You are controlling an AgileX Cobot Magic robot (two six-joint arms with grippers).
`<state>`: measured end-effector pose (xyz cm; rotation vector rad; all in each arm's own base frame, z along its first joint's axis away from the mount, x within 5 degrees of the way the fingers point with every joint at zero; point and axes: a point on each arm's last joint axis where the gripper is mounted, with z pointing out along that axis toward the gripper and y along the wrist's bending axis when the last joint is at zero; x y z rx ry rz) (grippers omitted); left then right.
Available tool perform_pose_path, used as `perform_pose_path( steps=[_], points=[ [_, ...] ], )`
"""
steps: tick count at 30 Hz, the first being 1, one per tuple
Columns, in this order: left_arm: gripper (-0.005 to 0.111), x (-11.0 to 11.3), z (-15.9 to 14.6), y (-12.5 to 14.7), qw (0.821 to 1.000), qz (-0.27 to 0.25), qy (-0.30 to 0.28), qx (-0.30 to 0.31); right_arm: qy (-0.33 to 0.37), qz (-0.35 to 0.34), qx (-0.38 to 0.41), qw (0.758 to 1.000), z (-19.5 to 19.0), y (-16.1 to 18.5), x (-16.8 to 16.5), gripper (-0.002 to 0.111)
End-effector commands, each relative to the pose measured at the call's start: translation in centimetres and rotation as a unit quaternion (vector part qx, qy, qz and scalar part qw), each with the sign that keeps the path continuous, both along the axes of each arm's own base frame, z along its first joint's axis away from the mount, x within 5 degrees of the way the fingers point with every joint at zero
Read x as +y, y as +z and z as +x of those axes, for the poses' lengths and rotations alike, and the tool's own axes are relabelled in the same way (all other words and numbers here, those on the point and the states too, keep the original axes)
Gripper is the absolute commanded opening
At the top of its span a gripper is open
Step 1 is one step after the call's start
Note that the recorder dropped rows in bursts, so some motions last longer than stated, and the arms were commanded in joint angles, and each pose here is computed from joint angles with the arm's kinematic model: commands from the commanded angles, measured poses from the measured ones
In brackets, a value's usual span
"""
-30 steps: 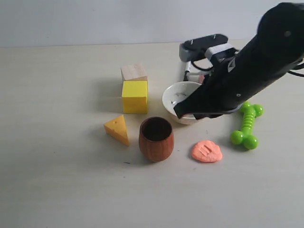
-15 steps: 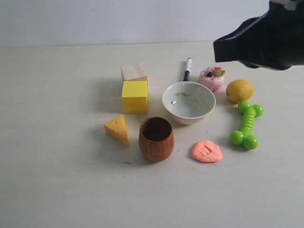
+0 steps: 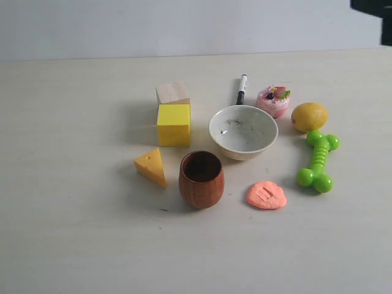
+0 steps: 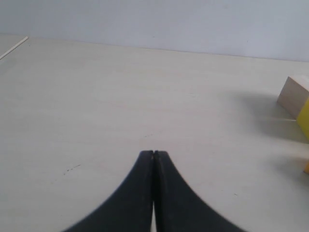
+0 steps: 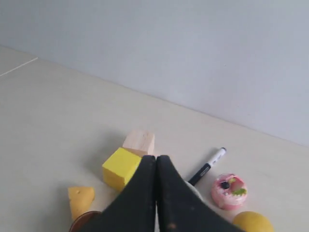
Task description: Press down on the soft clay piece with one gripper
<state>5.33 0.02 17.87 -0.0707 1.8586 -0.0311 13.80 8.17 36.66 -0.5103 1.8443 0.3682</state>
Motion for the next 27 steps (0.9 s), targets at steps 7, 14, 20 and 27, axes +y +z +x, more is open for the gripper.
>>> perform_pose_path(
  steps=[7,14,20,27],
  points=[
    [0.000,0.0,0.0,0.2,1.000,-0.005,-0.002,-0.010,-0.202,0.027,-0.043,0.978,-3.9,0.8,-6.8,0.000],
    [0.000,0.0,0.0,0.2,1.000,-0.005,-0.002,-0.010,-0.315,0.054,-0.055,0.946,-7.4,-3.8,-8.6,0.000],
    [0.000,0.0,0.0,0.2,1.000,-0.005,-0.002,-0.010,-0.322,0.070,-0.092,0.940,-8.9,-7.3,-8.5,0.000],
    [0.000,0.0,0.0,0.2,1.000,-0.005,-0.002,-0.010,-0.319,0.048,-0.088,0.943,-8.5,-9.2,-8.5,0.000]
  ],
)
